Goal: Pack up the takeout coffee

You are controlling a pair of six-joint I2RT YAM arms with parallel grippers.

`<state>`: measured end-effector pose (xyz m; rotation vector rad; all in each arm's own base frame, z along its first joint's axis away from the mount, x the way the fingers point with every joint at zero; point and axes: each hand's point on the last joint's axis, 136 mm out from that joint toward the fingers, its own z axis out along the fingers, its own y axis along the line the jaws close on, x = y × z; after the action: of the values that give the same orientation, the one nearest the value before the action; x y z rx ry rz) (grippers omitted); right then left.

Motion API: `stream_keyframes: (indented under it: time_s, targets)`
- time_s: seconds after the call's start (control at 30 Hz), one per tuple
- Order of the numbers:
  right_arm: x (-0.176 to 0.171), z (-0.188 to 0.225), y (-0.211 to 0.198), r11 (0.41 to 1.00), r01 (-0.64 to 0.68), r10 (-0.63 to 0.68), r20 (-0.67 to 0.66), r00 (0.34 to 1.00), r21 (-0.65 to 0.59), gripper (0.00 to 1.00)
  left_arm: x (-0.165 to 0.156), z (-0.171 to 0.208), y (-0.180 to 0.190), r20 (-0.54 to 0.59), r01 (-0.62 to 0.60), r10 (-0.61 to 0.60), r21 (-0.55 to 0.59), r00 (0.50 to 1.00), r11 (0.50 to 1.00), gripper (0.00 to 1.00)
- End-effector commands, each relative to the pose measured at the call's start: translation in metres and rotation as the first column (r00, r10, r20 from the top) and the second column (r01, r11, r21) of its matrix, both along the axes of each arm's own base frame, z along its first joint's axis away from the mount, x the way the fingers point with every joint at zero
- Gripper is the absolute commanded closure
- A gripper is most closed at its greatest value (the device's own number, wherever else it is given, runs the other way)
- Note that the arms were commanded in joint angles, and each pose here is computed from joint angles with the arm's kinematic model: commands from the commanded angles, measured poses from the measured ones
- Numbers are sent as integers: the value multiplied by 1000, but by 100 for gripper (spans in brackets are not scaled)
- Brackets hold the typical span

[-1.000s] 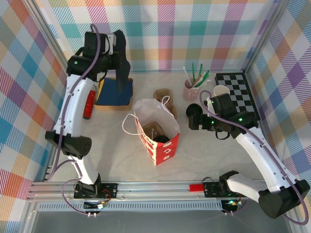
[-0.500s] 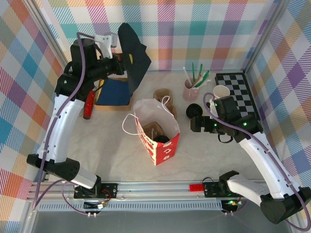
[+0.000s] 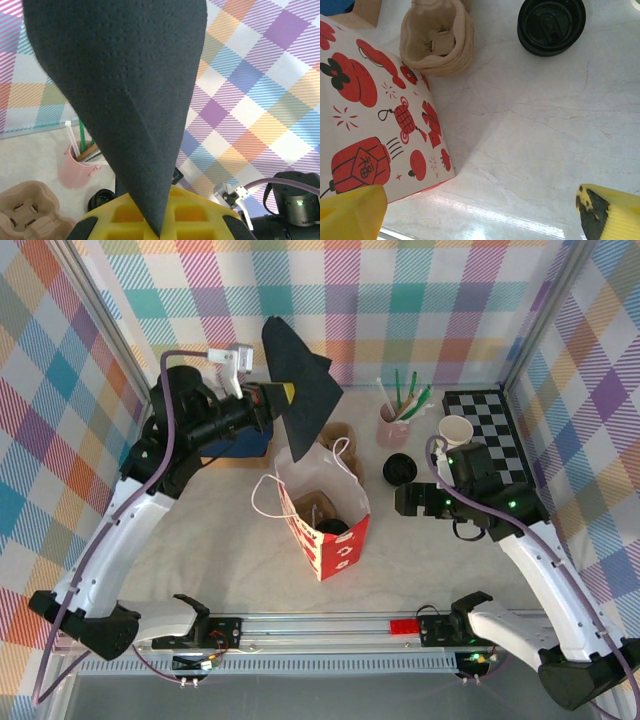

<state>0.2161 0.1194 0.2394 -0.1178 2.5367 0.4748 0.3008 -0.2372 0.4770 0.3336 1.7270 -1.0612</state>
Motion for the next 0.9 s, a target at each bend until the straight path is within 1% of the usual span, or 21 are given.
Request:
stream_keyframes:
  time_s: [0.0,0.1,0.2,0.3,0.47,0.57,0.67,0.87]
  targets:
    - [-10,-2,3,1000,-7,8,-24,1000,25,3,-14,13,-1,73,-20,24,-52,997,998,100]
    - [-12,0,4,999,-6,7,-22,1000,41,4,-16,-4,-2,75,-48,50,-26,996,999,100]
    - [-14,-1,4,999,-5,6,-25,1000,53,4,-20,-17,-5,85,-54,56,-25,995,998,100]
    - [-18,-2,3,998,-2,4,-30,1000,60,4,-21,-31,-8,89,-66,66,0,994,998,100]
    - [-23,-3,2,998,3,0,-33,999,63,4,-26,-49,-14,109,-67,65,14,992,998,100]
    - [-24,-2,1,998,6,-4,-32,999,68,5,-27,-60,-17,119,-83,77,47,990,995,100]
    - [-26,-2,2,997,5,-2,-35,999,72,5,-27,-66,-13,135,-117,106,74,985,990,100]
    - [-26,-2,2,997,6,-3,-34,999,75,5,-28,-73,1,167,-178,164,77,972,981,100]
